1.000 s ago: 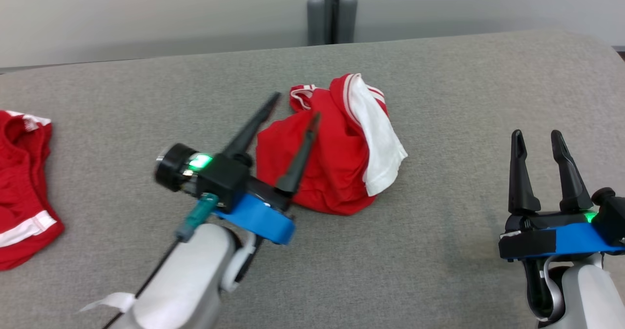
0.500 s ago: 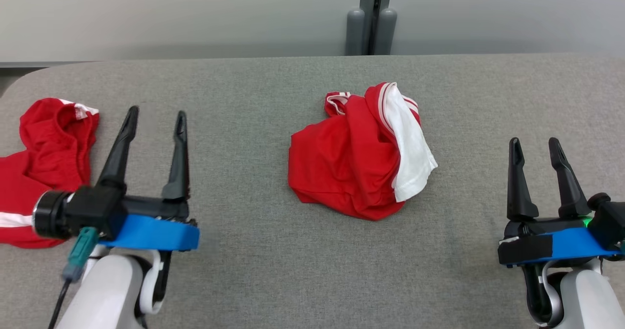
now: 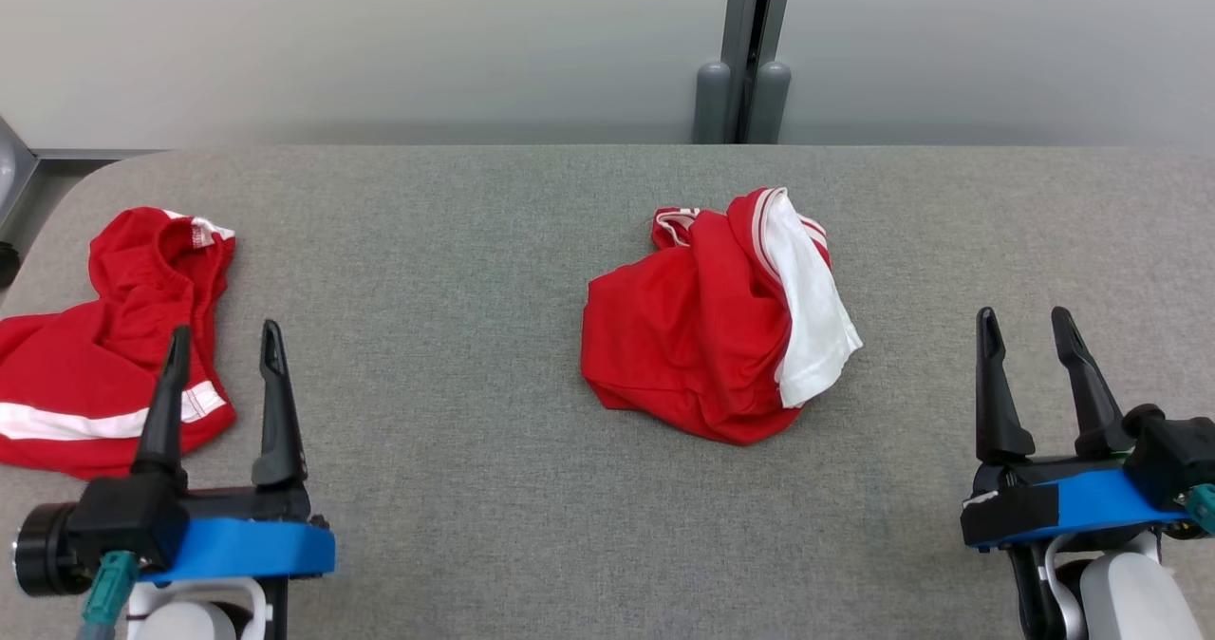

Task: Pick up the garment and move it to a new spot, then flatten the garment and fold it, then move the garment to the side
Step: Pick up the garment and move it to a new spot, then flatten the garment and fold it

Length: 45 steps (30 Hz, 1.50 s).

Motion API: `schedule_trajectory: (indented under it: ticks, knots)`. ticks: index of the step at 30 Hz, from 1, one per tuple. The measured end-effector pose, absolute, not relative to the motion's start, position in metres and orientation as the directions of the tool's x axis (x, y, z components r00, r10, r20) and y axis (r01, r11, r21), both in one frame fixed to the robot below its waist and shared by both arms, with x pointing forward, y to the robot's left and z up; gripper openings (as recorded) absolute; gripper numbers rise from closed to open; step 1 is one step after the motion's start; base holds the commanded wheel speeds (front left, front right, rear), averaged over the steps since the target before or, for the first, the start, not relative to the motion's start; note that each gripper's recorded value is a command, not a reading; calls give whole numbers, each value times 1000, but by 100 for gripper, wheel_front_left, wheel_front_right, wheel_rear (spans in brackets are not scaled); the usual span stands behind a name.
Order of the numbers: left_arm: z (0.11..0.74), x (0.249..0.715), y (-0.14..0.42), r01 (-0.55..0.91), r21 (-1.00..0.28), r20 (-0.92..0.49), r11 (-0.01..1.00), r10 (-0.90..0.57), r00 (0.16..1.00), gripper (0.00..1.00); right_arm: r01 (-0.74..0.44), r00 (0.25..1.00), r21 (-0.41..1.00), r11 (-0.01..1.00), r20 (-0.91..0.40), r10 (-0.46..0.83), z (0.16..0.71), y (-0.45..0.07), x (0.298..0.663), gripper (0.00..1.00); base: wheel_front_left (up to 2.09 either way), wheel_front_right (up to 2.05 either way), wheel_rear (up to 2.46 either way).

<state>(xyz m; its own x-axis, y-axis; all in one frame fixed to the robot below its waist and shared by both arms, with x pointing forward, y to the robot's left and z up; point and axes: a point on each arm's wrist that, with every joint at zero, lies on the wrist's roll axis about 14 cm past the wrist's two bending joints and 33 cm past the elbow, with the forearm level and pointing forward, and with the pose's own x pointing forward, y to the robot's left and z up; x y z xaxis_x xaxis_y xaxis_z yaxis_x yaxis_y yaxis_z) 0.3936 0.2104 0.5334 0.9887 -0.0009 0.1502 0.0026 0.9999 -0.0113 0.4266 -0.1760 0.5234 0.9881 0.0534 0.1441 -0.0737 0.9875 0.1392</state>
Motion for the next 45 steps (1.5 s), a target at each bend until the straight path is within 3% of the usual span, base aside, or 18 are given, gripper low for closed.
schedule_trajectory:
  ticks: [12,37,45]
  knots:
    - [515,373,207,13,15,100,1000,-14,995,100,-76,993,133,988,100,63,511,-173,416,100,0,0,0]
    - [508,373,208,8,31,79,999,-10,997,100,-75,996,135,988,62,67,500,-172,413,100,0,0,0]
    - [505,378,205,12,26,74,1000,-14,997,100,-163,981,97,982,119,151,521,-144,437,100,0,0,0]
